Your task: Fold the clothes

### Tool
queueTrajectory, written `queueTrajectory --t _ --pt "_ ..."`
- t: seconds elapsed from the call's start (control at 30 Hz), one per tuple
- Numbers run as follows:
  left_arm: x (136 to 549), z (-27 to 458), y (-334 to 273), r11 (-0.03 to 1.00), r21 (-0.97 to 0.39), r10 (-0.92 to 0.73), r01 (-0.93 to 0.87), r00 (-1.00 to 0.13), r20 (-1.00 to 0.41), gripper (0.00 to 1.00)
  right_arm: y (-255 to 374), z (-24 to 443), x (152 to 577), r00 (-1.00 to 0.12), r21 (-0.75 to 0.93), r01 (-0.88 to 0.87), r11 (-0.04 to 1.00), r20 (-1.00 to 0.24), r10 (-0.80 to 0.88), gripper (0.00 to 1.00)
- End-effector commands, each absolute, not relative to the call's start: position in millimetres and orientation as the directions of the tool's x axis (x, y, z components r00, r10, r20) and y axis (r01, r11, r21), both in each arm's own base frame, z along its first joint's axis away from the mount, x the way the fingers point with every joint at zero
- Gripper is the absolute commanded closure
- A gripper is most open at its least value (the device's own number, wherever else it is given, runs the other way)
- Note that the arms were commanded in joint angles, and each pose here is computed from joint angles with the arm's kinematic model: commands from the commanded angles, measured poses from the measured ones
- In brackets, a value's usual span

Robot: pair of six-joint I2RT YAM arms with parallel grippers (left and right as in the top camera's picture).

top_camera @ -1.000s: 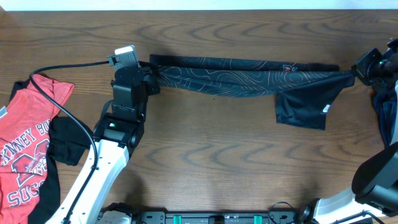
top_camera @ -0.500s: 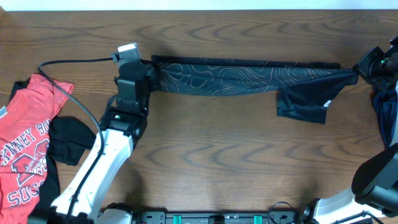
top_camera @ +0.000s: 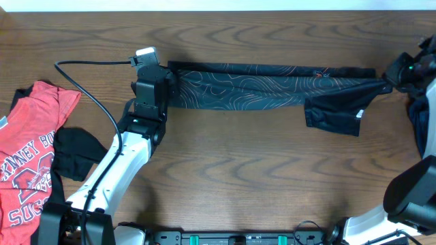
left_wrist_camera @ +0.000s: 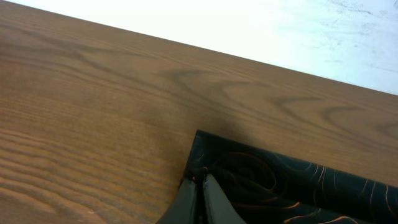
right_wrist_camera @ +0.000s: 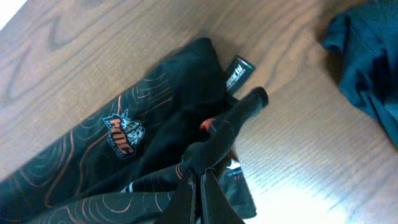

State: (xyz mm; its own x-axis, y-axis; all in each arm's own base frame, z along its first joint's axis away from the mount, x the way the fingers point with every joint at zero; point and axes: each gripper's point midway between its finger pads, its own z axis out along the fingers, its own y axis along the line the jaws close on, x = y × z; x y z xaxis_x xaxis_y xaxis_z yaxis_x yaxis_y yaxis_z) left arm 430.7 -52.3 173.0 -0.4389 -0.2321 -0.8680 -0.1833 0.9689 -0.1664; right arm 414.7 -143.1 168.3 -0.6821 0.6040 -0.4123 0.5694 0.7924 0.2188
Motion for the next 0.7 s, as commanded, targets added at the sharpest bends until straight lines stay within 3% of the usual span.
queueTrajectory --t 0.0,0.33,0.67 --pt "437 186 -49 0.97 -0.162 -0.225 -0.184 -0.411 -0.883 0.94 -143 168 430 -0.73 0.115 0.505 0.856 -0.472 0.494 0.99" --pt "447 179 -40 0.965 -0.163 -0.234 -0.204 -0.398 -0.887 0.94 -115 166 480 -0.739 0.034 0.377 0.926 -0.591 0.322 0.99" --pt "468 148 -39 0.97 -0.125 -0.202 -0.207 -0.415 -0.887 0.94 -124 130 487 -0.756 0.014 0.416 0.909 -0.55 0.355 0.99"
